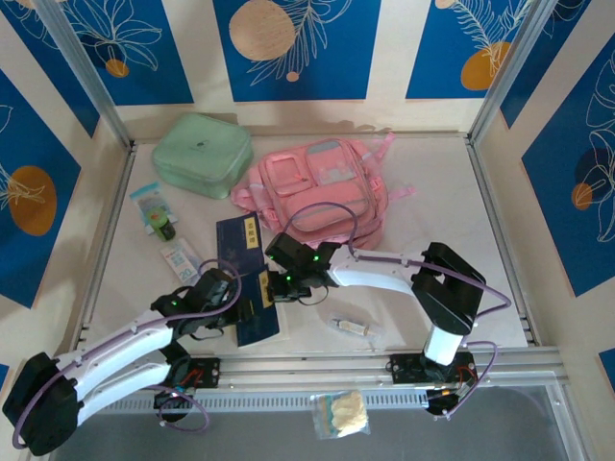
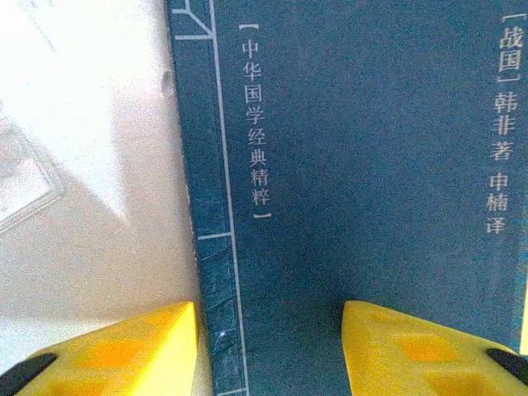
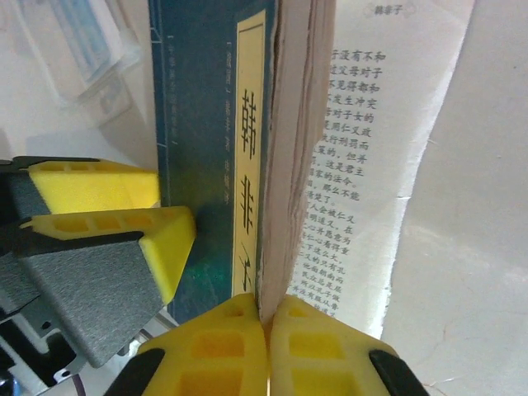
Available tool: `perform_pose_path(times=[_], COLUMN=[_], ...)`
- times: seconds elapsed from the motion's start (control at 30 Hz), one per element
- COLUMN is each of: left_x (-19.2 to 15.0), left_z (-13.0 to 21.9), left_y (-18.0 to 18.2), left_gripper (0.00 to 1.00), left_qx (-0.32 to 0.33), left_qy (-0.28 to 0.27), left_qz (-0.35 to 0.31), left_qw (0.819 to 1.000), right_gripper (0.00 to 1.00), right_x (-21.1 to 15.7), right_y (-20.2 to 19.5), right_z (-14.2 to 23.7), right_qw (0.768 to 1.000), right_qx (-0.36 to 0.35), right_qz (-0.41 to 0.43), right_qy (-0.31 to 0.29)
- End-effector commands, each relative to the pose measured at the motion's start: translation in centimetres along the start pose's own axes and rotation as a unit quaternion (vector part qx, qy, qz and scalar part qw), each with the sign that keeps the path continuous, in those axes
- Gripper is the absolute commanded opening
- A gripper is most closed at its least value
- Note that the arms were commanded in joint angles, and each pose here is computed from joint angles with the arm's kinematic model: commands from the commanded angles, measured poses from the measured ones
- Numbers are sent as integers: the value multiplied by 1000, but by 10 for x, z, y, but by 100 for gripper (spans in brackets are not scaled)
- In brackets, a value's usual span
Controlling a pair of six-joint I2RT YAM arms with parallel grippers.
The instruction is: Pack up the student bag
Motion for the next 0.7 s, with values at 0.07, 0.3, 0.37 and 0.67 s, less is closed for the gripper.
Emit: perform_pose_path(times=[0.07, 0.3, 0.37, 0.67], left_x=[7, 16, 19, 31], left_z=[20, 64, 80, 132], left_y=[-7, -24, -33, -90], left_gripper=[54, 60, 61, 77], left_qx=[-1, -46, -67, -188], left_qy=[-25, -69, -83, -83], left_qz=[-9, -27, -37, -97], left_qw=[1000, 996, 994, 974], right_gripper=[1, 0, 0, 0], right_x=[-5, -7, -6, 13], right_y=[11, 17, 22, 12], right_z=[24, 67, 84, 162], right_qw=[999, 997, 995, 981], right_qx=[27, 31, 45, 115], right_qz=[4, 27, 38, 41], right_qy=[-22, -68, -84, -154])
Point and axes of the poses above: each hand's point on the last joint's axis, 136 mm out from that joint toward the fingers, its own z axis back along the fingers, its own y axis along the line the jaws close on, x = y × z, the point moved 7 cm from there along z, back along the fingers, and after that the axes turned 15 degrees about z, right-handed, at the moved point
